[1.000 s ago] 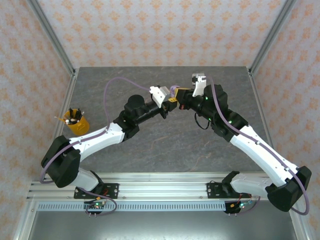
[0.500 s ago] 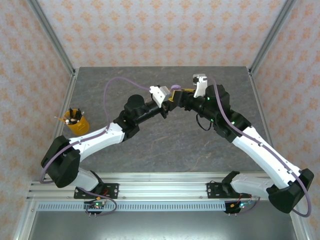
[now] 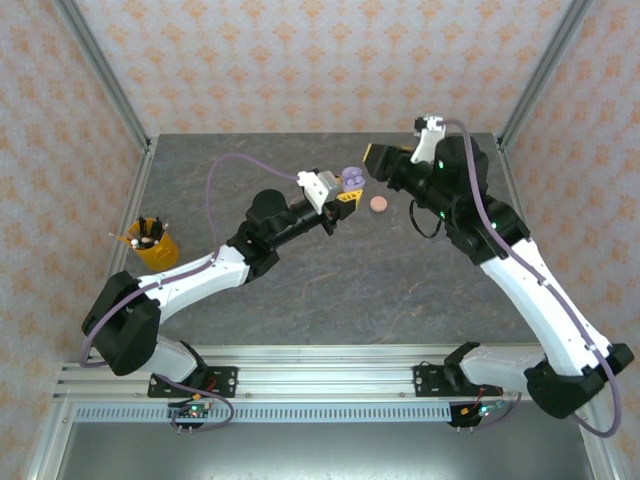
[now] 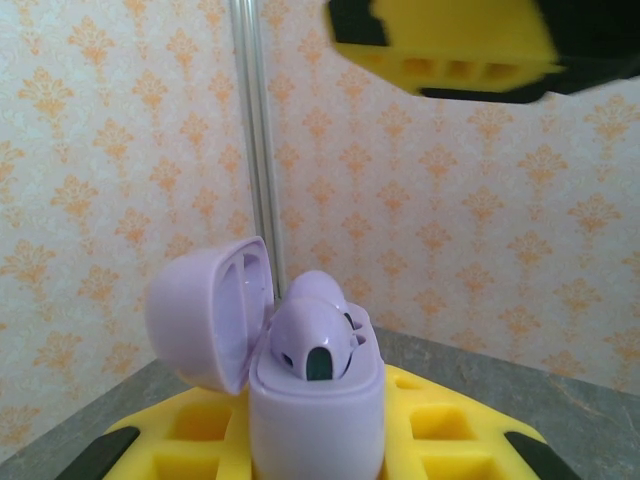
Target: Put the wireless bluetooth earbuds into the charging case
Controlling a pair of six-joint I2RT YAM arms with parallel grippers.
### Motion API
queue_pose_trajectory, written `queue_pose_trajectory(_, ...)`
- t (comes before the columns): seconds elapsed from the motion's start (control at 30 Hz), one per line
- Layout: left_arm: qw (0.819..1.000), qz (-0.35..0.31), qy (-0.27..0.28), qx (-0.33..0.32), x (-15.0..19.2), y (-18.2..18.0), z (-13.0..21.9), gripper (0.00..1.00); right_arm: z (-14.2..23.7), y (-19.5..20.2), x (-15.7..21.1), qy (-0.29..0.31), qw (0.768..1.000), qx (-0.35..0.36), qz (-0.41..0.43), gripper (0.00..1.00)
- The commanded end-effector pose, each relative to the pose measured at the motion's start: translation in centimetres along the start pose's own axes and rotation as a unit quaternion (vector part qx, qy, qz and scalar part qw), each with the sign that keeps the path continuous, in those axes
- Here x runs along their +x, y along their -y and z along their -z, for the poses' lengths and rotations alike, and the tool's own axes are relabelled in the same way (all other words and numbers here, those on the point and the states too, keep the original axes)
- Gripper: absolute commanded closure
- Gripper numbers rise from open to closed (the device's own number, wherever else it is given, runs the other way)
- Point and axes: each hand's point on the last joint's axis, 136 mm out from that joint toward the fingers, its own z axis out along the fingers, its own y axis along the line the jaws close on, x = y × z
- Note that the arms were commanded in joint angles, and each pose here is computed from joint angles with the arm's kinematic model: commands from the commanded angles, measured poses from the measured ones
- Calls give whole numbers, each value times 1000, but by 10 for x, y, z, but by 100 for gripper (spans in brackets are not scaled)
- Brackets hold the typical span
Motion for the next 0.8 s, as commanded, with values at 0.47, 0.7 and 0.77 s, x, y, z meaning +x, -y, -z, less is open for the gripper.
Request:
queue_pose_trajectory(0.47,1000,-7,-19,11,-1,1,-1,100,-65,31,93,-298,953,51,12,73)
queue_pose_trajectory(0.7,999,33,-27,-10,13,-18,-10,100,-24,49,94,-244,965,97,-4,71)
queue_pose_trajectory(0.77,998,45,-33,-14,20,-21,-12,100,-19,65,89,-215,967,136,-20,63)
